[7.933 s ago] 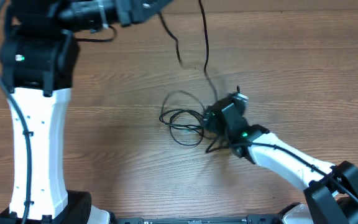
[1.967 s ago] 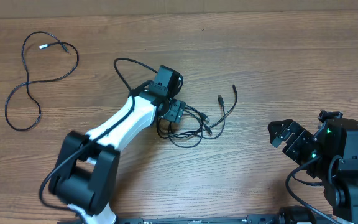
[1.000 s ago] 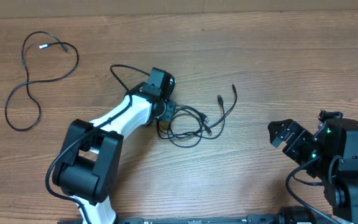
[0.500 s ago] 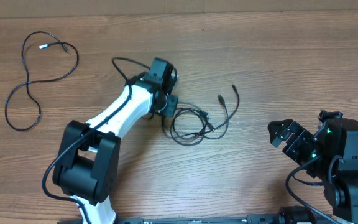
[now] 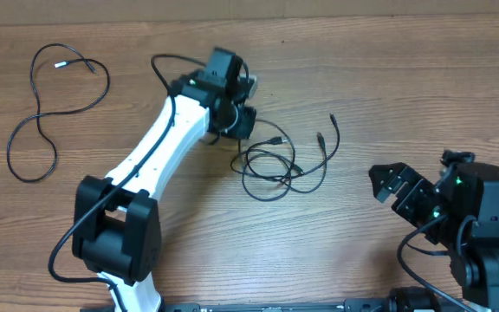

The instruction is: Untangle cables

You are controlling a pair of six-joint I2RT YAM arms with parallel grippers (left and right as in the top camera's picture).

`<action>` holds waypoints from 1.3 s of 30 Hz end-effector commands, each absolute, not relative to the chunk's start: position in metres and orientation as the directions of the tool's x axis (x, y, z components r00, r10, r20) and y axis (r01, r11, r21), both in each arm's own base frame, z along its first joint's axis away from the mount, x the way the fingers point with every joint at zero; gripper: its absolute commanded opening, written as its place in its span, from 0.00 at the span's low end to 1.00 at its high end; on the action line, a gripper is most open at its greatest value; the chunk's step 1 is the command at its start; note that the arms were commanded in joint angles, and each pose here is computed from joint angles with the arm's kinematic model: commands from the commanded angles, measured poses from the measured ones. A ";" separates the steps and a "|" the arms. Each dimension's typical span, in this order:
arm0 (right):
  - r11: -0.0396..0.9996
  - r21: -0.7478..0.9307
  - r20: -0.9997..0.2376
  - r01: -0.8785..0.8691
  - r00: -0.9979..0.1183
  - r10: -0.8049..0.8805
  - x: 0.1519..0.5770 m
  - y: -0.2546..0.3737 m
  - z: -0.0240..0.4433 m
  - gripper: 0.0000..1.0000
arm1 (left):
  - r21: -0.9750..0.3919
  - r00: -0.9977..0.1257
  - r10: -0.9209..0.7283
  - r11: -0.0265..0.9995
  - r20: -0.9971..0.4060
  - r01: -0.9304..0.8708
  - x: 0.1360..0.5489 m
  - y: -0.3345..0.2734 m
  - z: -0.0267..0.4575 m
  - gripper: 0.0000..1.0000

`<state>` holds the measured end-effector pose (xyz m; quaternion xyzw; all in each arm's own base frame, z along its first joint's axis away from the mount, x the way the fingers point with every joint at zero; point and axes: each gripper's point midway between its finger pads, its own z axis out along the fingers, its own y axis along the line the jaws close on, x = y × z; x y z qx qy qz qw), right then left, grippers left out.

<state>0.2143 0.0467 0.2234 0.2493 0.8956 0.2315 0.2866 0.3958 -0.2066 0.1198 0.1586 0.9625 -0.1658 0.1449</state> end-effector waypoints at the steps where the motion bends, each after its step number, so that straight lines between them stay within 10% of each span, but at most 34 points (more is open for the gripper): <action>1: 0.726 0.617 -0.273 0.303 -0.784 0.558 0.210 0.068 0.195 1.00 | -0.409 -0.861 0.228 0.806 -0.454 0.429 0.400 -0.232 0.189 0.04; 10: 0.560 0.810 -0.107 0.174 -0.896 0.432 0.228 0.121 0.160 1.00 | -0.542 -0.768 0.198 0.602 -0.610 0.586 0.384 -0.260 0.281 0.05; 25: 0.571 0.817 -0.175 0.086 -0.905 0.387 0.292 0.172 0.133 1.00 | -0.597 -0.642 -0.053 0.432 -0.765 0.675 0.362 -0.265 0.415 0.05; 39: 0.393 0.816 0.039 0.424 -0.719 0.694 0.319 0.215 0.116 0.98 | -0.679 -0.643 -0.245 0.407 -0.726 0.612 0.377 -0.261 0.456 0.04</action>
